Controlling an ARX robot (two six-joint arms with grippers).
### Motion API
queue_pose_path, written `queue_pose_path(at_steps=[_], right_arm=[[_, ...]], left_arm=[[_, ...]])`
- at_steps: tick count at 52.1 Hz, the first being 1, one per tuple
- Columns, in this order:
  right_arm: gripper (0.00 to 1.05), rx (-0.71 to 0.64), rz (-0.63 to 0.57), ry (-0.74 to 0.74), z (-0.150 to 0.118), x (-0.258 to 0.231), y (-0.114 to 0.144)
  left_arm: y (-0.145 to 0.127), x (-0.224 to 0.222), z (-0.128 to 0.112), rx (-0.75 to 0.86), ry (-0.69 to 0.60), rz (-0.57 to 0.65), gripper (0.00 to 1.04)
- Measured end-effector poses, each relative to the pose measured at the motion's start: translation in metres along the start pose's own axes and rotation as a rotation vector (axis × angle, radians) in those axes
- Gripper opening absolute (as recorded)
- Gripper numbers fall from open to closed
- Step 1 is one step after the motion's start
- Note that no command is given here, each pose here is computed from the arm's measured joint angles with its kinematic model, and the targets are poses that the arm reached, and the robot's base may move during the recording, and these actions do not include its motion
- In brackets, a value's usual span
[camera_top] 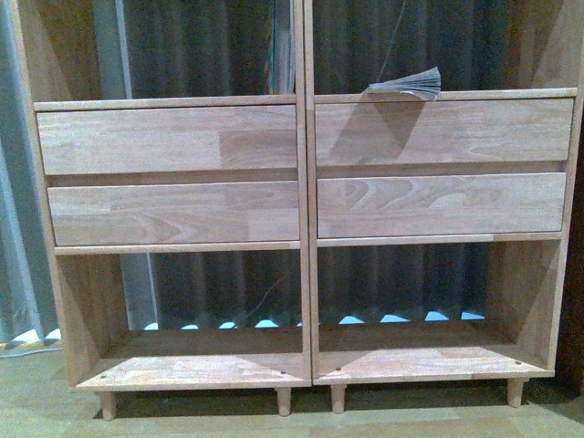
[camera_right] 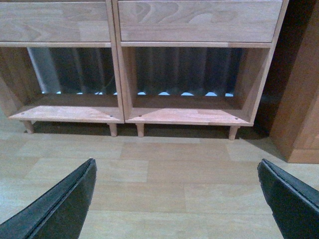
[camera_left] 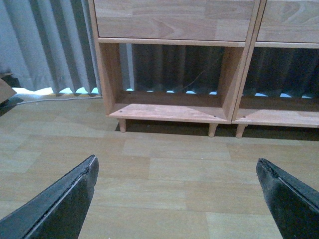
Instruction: Organize books on shelf
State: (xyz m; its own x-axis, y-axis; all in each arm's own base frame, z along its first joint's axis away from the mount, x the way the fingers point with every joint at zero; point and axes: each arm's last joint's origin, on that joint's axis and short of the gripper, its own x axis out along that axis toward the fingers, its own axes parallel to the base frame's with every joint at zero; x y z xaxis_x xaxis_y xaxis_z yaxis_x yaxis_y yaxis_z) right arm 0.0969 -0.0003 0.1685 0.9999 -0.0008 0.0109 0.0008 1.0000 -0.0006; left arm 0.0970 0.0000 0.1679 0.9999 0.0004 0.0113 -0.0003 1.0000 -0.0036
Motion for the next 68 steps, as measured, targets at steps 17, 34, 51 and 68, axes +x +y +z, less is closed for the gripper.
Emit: queue_pose_path(at_steps=[17,34,51,68], right_arm=[[0.98,0.000,0.000,0.000,0.0000,0.0000,0.0000],[0.98,0.000,0.000,0.000,0.0000,0.0000,0.0000],[0.98,0.000,0.000,0.000,0.0000,0.0000,0.0000],[0.98,0.000,0.000,0.000,0.0000,0.0000,0.0000]], left_arm=[[0.0000,0.0000,0.0000,0.000,0.000,0.000,0.97],[0.0000,0.0000,0.0000,0.000,0.000,0.000,0.97],[0.0000,0.0000,0.0000,0.000,0.000,0.000,0.97],[0.0000,0.0000,0.0000,0.000,0.000,0.000,0.97]])
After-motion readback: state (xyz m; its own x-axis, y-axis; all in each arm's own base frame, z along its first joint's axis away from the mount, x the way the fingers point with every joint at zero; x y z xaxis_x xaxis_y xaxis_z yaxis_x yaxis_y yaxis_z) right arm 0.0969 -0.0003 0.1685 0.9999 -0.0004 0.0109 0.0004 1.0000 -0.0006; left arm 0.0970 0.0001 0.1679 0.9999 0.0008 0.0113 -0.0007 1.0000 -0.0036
